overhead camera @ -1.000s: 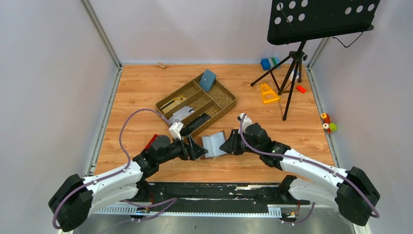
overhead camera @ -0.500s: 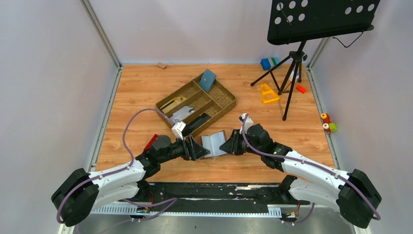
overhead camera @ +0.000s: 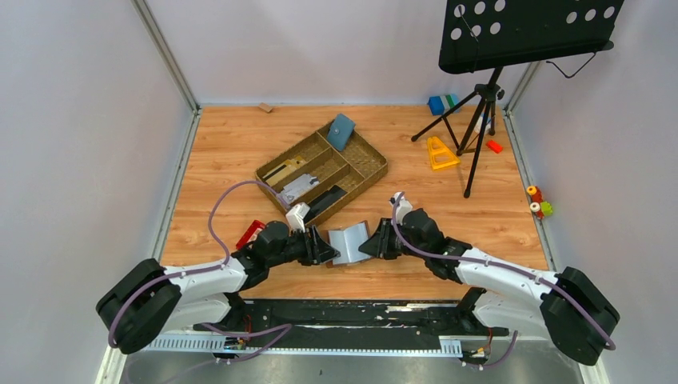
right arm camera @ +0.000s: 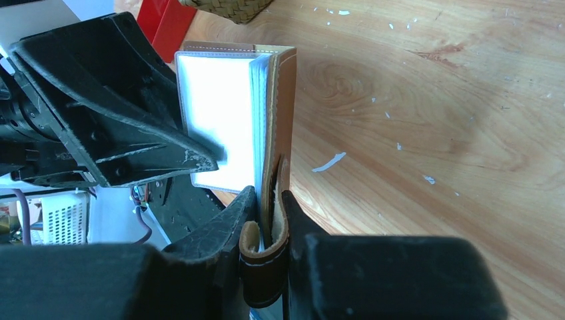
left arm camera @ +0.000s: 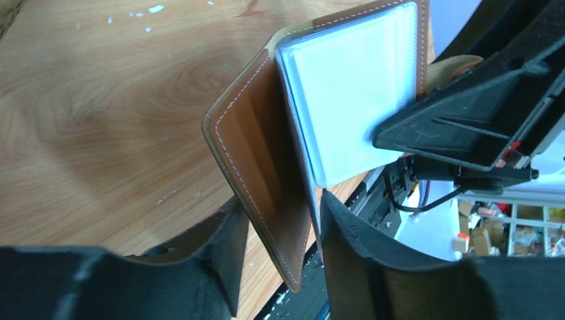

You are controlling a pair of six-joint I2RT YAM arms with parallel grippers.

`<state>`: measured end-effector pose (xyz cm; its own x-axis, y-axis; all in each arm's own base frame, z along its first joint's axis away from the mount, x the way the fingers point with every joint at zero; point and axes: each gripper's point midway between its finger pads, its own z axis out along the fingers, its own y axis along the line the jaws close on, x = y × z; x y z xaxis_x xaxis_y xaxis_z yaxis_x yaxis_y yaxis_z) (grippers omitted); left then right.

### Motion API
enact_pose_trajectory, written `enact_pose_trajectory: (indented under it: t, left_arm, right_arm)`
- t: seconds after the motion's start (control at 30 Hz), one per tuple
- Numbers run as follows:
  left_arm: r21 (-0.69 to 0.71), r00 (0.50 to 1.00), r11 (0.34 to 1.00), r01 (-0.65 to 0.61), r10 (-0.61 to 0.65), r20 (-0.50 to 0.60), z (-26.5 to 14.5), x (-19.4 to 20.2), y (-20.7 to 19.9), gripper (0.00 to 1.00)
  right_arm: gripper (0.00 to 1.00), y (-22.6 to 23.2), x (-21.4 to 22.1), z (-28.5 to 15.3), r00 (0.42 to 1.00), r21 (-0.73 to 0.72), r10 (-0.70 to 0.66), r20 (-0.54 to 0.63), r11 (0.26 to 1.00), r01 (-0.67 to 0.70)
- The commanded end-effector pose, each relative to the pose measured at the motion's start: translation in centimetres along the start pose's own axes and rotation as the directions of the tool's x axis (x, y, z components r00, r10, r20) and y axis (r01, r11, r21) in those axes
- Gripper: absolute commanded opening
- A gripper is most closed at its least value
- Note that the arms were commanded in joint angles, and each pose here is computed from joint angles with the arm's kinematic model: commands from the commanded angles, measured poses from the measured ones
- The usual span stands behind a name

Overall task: Take the credit cards out of the card holder
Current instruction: Remove the credit card from the card holder.

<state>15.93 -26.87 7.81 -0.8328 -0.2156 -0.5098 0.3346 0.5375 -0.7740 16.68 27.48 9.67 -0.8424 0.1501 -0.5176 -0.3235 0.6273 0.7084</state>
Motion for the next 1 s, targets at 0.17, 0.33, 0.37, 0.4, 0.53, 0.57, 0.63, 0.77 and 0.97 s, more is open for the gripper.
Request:
enact_pose_trajectory:
  t: [0.17, 0.33, 0.37, 0.4, 0.53, 0.57, 0.63, 0.77, 0.97]
  left_arm:
    - [-0.013, 0.998, 0.999, -0.044, 0.045, 0.032, 1.0, -1.6, -0.6, 0.11]
    - [-0.091, 0.995, 0.992, -0.087, 0.082, -0.059, 1.1, -0.4, 1.0, 0.00]
    - [-0.097, 0.993, 0.991, -0.097, 0.090, -0.075, 1.2, -0.2, 1.2, 0.00]
    - [-0.100, 0.991, 0.990, -0.104, 0.095, -0.090, 1.2, 0.1, 1.4, 0.00]
    - [-0.125, 0.981, 0.982, -0.142, 0.124, -0.148, 1.5, 0.5, 2.0, 0.00]
    - [-0.127, 0.979, 0.980, -0.151, 0.131, -0.156, 1.6, 0.4, 1.9, 0.00]
    - [-0.132, 0.975, 0.977, -0.166, 0.143, -0.168, 1.7, 0.4, 2.0, 0.00]
    - [-0.133, 0.965, 0.969, -0.208, 0.182, -0.186, 1.7, 0.2, 1.9, 0.00]
    - [-0.147, 0.949, 0.954, -0.262, 0.227, -0.220, 1.6, -0.1, 2.1, 0.00]
  right_arm:
    - [0.11, -0.2, -0.5, 1.0, 1.000, -0.009, -0.003, 0.029, 1.000, 0.003]
    - [0.21, -1.1, 0.5, 1.6, 1.000, 0.006, 0.007, 0.001, 1.000, -0.007]
    - [0.22, -1.4, 0.7, 1.7, 1.000, 0.010, 0.009, -0.005, 1.000, -0.009]
    - [0.22, -1.6, 0.8, 1.8, 1.000, 0.017, 0.008, -0.011, 1.000, -0.007]
    - [0.22, -2.1, 1.2, 2.2, 1.000, 0.034, -0.001, -0.031, 0.999, 0.002]
    - [0.22, -2.2, 1.3, 2.2, 0.999, 0.037, -0.001, -0.036, 0.999, 0.002]
    - [0.22, -2.4, 1.5, 2.3, 0.999, 0.041, -0.007, -0.045, 0.999, 0.009]
    - [0.25, -3.1, 1.1, 2.3, 0.995, 0.093, -0.071, -0.077, 0.993, 0.078]
    - [0.54, -4.1, 0.1, 1.7, 0.994, 0.116, -0.085, -0.075, 0.989, 0.094]
